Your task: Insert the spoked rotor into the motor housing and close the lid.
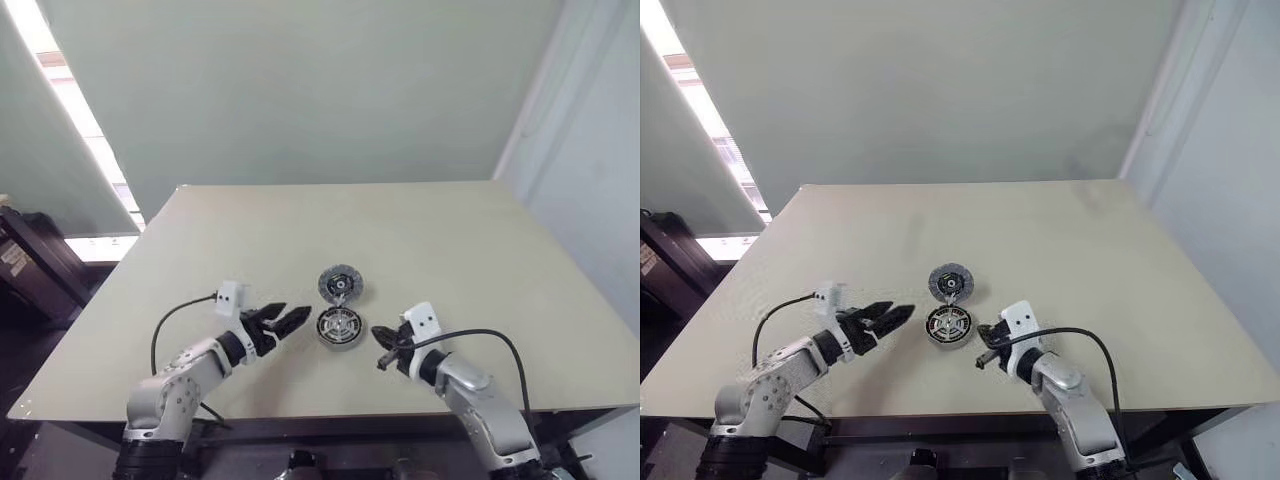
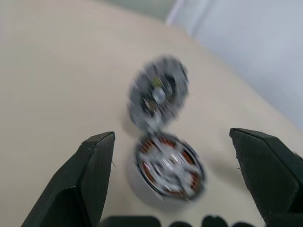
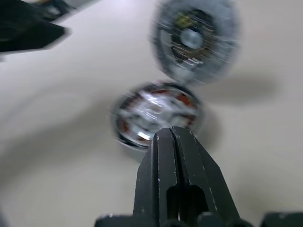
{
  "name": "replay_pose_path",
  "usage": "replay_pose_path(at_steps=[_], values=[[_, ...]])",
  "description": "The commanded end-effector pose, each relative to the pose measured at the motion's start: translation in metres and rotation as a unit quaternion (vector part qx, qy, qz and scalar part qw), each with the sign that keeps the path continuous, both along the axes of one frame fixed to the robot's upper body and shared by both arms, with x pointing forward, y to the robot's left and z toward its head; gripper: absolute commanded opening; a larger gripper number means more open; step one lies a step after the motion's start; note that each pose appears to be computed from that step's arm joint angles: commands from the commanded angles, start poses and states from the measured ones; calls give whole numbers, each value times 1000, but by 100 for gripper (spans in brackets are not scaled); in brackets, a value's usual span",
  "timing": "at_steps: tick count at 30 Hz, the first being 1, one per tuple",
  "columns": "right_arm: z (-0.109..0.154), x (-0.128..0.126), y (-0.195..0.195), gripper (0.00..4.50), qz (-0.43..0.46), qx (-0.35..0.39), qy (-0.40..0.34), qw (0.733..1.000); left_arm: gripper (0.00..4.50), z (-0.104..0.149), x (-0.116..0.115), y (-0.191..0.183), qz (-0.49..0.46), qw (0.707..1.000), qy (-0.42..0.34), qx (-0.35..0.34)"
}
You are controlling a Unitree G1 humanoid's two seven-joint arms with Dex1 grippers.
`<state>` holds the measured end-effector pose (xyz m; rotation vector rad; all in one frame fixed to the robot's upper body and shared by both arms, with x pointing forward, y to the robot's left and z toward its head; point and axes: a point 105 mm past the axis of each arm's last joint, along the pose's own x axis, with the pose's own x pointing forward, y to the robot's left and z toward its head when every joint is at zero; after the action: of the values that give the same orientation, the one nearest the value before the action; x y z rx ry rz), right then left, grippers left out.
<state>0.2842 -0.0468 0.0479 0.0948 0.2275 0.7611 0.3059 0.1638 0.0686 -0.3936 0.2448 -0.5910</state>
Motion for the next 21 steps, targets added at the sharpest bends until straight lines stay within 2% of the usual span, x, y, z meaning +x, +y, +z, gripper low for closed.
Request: replay_pose_path(at_steps=[1, 4, 8, 16, 18, 21], values=[[23, 4, 27, 0, 43, 4, -42, 998, 416, 12, 7, 12, 31, 998, -55, -1], [24, 25, 53, 0, 44, -7, -50, 998, 416, 8, 12, 15, 55, 996, -65, 4], [15, 44, 59, 0, 23, -30, -51, 998, 416, 4, 10, 11, 53, 996, -68, 7], [-40, 46, 46, 0, 35, -118, 6, 992, 416, 2, 7, 11, 55, 996, -69, 14], [-40, 46, 45, 0, 31, -114, 4, 993, 416, 2, 6, 12, 55, 996, -68, 15], [-18, 48, 50, 0, 30, -67, -26, 997, 416, 2, 7, 13, 56, 996, -68, 12]])
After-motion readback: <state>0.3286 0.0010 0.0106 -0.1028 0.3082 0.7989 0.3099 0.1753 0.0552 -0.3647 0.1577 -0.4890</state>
